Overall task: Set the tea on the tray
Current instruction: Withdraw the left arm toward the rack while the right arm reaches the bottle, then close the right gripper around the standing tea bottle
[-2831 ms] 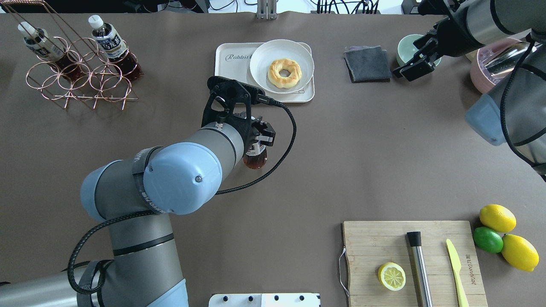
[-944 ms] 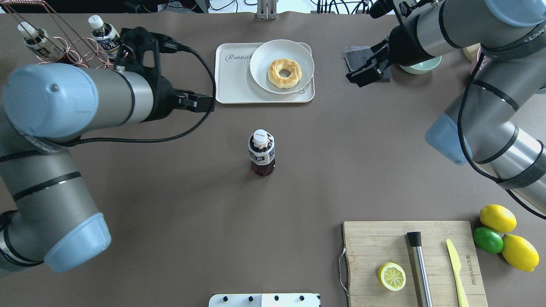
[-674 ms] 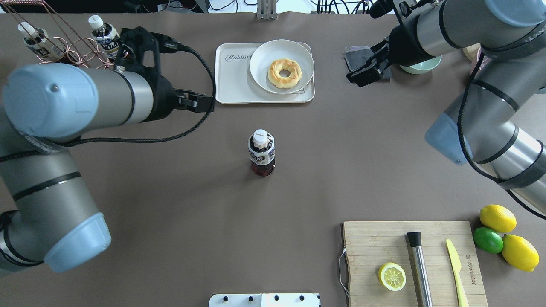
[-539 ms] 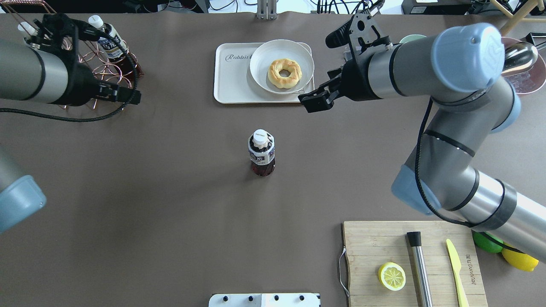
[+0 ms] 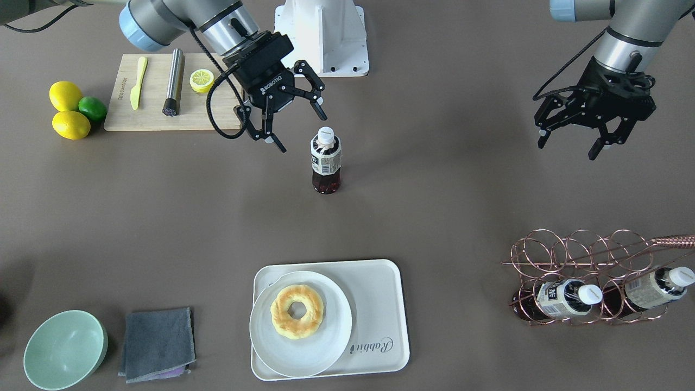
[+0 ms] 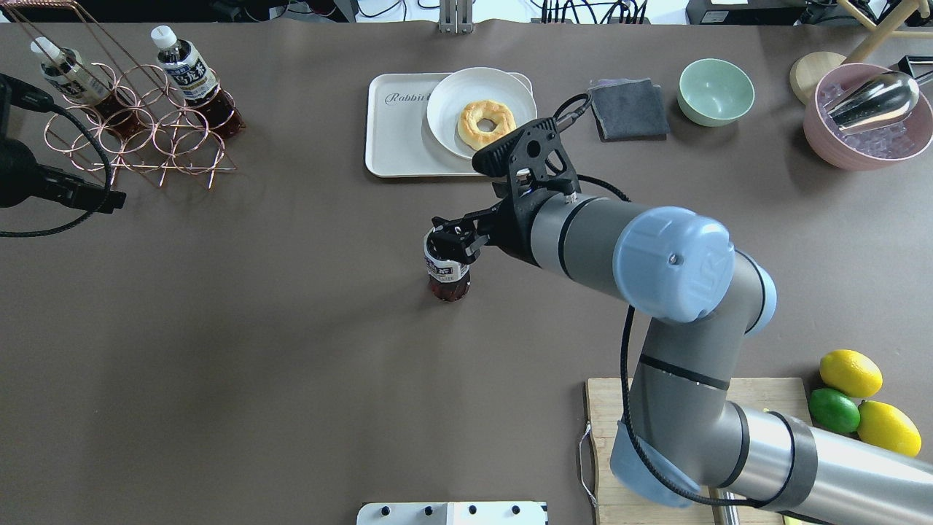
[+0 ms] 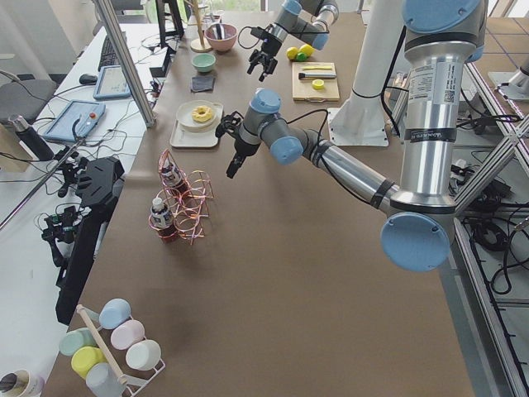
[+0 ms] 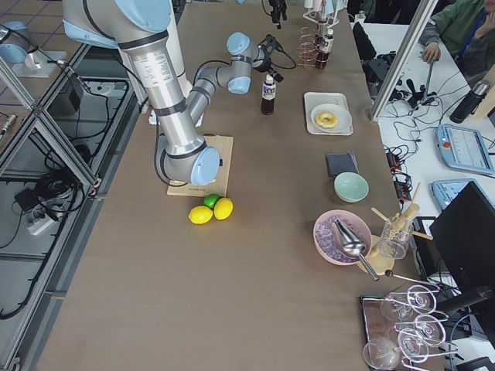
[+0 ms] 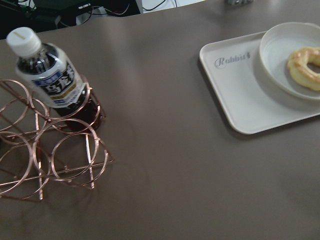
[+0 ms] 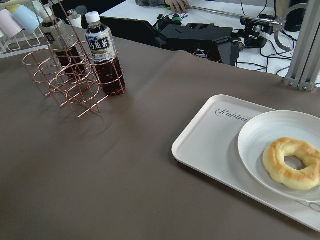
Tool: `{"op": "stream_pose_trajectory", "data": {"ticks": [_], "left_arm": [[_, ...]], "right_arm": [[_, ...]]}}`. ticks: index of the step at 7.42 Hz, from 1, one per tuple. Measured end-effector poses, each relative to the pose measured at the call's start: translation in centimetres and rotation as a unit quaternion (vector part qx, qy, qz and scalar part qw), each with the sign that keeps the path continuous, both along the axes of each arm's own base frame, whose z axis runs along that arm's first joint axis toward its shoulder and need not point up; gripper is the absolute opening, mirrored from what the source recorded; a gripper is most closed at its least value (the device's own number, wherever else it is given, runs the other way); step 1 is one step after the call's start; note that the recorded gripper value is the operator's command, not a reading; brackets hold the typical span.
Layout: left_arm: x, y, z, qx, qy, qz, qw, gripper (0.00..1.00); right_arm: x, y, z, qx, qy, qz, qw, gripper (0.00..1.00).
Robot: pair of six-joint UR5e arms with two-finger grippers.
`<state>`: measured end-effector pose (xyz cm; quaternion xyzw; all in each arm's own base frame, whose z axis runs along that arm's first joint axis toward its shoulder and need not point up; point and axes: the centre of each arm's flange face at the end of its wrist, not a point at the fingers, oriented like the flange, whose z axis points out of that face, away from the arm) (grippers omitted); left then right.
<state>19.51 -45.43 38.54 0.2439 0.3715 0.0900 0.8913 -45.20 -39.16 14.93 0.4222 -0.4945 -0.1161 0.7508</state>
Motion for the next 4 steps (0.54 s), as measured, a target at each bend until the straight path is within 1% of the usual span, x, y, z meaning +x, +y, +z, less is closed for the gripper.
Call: {"op": "stream_pose_trajectory", "data": {"ticks": [1, 2, 4], "left_arm": [[-0.2, 0.1, 0.9, 0.001, -0.001, 0.001, 1.0000, 0.99], [-0.3, 0.1, 1.3, 0.001, 0.000, 0.001, 1.0000, 0.99], [-0.3, 0.2, 1.3, 0.002, 0.001, 0.000, 1.0000, 0.99]], "right_arm": [[-1.7, 1.8, -0.1, 0.001, 0.004, 0.019, 0.9998, 0.96], [-2.9, 2.9, 0.2, 0.003, 0.012, 0.037, 0.9993, 0.96], [-4.7, 3.7, 1.2, 0.008, 0.032, 0.059, 0.9977, 0.90]]}}
